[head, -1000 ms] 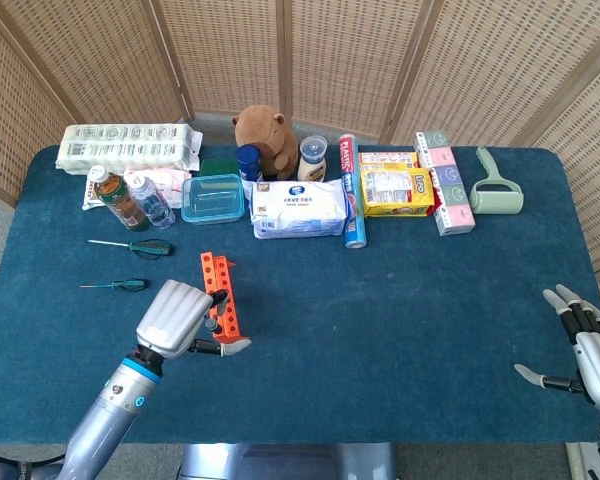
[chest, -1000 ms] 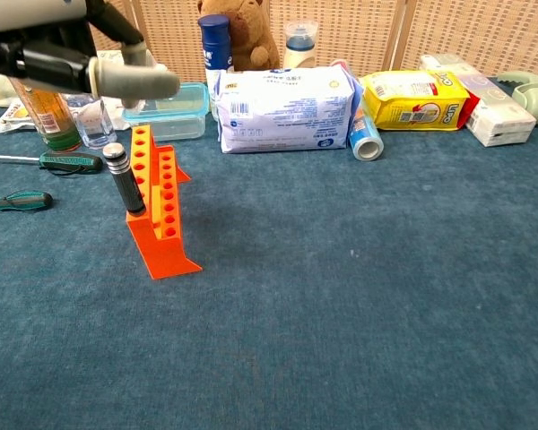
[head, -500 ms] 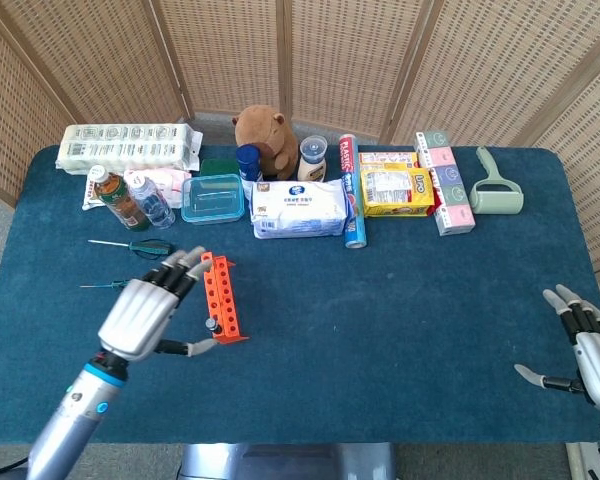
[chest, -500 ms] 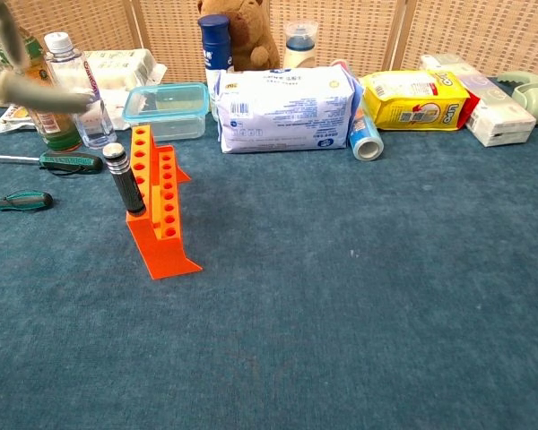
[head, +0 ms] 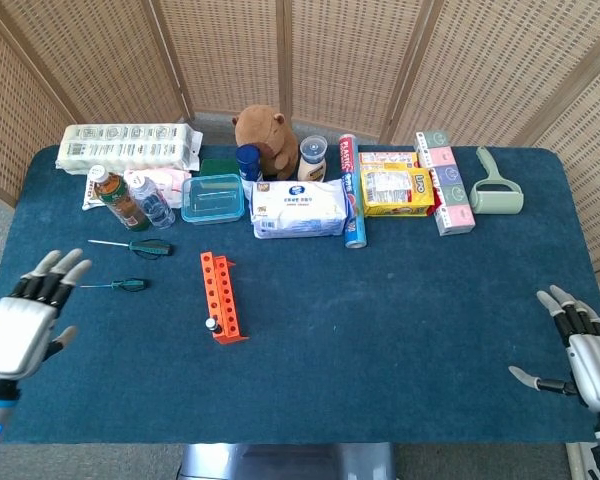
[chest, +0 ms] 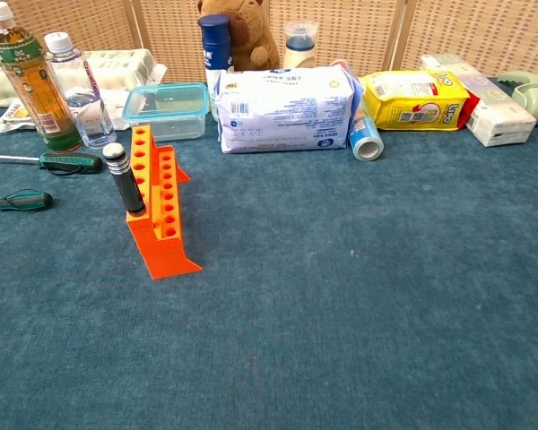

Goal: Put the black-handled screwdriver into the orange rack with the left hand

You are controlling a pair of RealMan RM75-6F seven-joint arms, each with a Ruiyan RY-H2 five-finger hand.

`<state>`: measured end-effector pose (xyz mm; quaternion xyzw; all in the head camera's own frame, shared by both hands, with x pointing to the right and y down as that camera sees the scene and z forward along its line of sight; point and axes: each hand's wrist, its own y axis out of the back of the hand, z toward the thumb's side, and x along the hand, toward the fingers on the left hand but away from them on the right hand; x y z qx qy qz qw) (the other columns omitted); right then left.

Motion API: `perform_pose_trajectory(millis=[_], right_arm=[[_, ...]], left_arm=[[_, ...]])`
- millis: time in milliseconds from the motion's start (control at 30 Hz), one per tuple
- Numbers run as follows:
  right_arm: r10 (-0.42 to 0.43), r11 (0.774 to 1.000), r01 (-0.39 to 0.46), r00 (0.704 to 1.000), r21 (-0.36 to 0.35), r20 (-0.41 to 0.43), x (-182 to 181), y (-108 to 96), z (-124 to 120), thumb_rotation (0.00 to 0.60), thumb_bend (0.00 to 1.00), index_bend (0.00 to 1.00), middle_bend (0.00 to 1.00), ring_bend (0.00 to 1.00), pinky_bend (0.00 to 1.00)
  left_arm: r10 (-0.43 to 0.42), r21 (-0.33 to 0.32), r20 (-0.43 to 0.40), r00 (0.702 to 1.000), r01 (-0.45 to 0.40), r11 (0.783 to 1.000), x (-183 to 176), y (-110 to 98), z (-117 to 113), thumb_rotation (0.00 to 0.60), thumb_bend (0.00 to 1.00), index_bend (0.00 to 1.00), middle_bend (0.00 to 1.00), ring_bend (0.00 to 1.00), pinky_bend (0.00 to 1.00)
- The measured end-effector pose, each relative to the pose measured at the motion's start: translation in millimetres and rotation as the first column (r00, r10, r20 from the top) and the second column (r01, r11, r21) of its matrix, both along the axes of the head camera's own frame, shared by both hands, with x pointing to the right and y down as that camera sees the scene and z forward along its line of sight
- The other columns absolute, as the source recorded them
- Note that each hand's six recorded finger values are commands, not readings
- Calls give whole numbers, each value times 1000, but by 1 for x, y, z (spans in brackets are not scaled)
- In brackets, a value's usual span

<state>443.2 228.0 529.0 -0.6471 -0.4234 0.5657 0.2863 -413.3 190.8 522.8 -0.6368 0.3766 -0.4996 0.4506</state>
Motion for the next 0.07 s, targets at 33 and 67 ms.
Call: perform_pose_trajectory(millis=[33,67], right_arm=[[-1,1000,1,1000,2,-2,0,0,0,413,0,36,0,0,0],[0,1000,0,1000,3,-6,0,0,0,415,0,36,0,0,0]], left_arm=[[-19,-1,-14,1000,19,1000,-5,4,0,600,54,0,0,0,229],[-42,-1,-30,999,42,999,-12,9,0,600,58,0,0,0,229]])
